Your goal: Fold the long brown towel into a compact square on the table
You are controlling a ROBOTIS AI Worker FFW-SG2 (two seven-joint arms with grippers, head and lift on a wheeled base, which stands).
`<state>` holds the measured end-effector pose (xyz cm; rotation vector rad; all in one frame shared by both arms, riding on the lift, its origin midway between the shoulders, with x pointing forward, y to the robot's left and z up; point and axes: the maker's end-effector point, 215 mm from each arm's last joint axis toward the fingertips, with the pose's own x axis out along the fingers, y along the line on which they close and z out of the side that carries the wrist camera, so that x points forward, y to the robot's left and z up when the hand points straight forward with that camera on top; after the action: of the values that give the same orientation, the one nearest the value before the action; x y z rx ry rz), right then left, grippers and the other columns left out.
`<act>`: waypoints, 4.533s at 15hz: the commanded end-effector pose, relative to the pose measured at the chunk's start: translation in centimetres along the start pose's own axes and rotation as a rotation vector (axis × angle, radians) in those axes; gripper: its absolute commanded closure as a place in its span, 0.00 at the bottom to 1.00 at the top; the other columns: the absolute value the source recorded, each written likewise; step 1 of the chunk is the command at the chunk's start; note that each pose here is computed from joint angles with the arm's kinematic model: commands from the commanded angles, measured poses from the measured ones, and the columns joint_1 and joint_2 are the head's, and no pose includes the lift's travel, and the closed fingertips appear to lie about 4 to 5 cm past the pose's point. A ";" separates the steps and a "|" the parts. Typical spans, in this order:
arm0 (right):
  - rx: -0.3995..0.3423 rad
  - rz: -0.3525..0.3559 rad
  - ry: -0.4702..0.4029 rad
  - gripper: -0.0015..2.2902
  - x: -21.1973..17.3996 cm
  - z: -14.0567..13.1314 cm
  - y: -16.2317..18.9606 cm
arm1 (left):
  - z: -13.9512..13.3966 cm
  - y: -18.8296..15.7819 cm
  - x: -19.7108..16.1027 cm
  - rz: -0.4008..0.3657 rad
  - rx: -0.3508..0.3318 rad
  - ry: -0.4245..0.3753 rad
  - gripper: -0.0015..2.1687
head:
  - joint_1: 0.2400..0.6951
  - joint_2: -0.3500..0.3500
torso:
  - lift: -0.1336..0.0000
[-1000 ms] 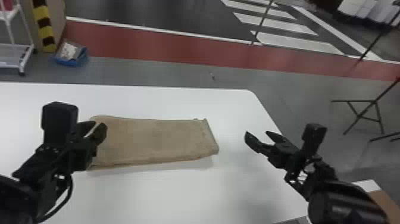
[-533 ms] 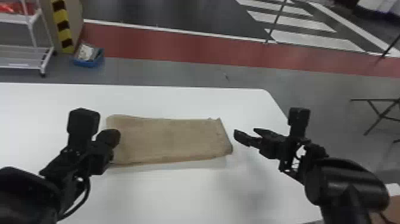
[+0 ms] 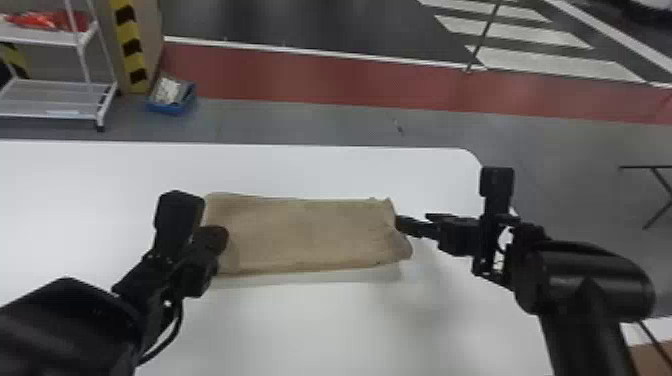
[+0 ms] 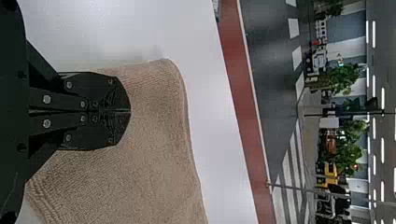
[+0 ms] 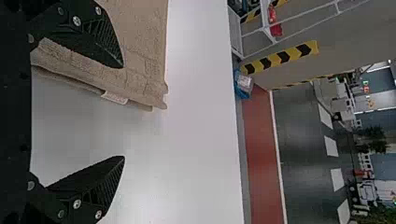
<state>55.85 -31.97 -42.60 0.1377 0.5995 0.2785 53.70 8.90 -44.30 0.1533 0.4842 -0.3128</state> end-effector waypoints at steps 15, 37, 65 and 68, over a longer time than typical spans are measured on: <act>-0.043 0.056 0.184 0.19 4.0 -2.7 5.4 | 0.0 -0.1 0.3 -0.005 0.007 0.003 0.65 | 1.00 0.25 | 0.04; -0.042 0.214 0.068 0.58 2.2 3.3 14.0 | 3.1 -1.4 -1.1 -0.101 -0.023 -0.055 0.65 | 1.00 0.32 | 0.04; -0.125 0.257 0.228 0.58 5.1 1.1 25.0 | -2.7 -3.1 1.2 -0.169 -0.042 0.064 0.65 | 1.00 0.49 | 0.04; -0.145 0.245 0.248 0.57 5.7 0.8 25.0 | -2.7 -3.1 1.1 -0.170 -0.043 0.064 0.65 | 1.00 0.49 | 0.04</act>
<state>55.36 -6.68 -39.32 0.0501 0.7936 0.5800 52.50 6.38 -47.44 0.0812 0.5682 -0.4630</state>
